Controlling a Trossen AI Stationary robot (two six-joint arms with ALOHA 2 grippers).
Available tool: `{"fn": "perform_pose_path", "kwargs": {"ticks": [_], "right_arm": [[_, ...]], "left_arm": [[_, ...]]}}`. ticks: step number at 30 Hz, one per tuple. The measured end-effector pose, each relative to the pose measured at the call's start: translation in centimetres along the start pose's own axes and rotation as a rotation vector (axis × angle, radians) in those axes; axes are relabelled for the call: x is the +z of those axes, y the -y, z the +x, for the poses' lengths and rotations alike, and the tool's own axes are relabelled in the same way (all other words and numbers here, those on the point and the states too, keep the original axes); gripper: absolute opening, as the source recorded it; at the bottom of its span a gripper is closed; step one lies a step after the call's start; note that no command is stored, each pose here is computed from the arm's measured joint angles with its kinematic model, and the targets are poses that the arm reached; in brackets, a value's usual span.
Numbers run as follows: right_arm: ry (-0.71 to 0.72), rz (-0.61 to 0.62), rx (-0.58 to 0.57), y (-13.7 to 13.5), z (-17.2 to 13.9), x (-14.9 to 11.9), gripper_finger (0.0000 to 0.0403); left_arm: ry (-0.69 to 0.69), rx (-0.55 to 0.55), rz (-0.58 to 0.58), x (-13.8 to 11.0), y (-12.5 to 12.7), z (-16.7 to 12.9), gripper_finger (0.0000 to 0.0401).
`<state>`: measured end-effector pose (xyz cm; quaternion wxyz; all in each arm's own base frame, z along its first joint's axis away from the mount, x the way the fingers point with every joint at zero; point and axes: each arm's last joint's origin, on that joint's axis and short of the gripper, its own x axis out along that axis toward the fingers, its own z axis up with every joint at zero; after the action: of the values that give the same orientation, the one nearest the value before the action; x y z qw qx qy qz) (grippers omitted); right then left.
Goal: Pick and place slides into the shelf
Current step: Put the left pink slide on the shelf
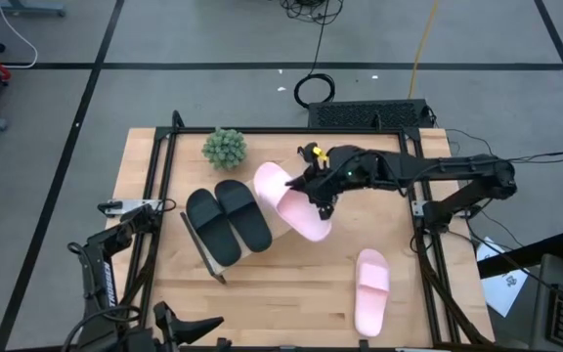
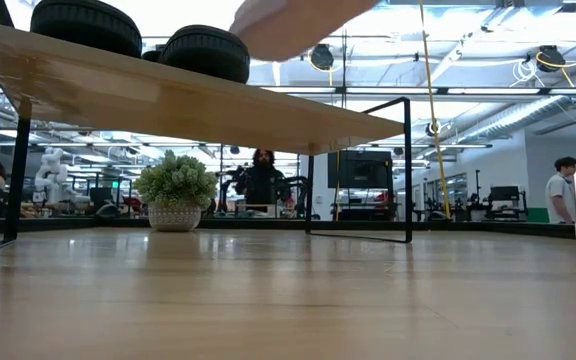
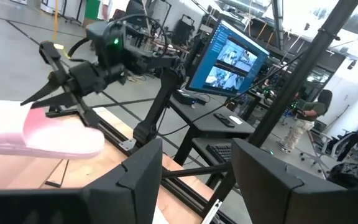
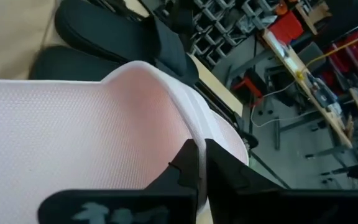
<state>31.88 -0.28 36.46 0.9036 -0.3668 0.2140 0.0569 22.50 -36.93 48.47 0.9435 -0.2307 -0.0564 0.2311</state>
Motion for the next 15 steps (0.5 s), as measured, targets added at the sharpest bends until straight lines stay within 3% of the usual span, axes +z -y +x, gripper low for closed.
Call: {"fn": "perform_pose_path", "kwargs": {"ticks": [15], "right_arm": [[0.023, 0.0, -0.064, 1.0, 4.0, -2.8, 0.0]], "left_arm": [[0.01, 0.019, -0.035, 0.1, -0.1, 0.9, 0.0191]]}}
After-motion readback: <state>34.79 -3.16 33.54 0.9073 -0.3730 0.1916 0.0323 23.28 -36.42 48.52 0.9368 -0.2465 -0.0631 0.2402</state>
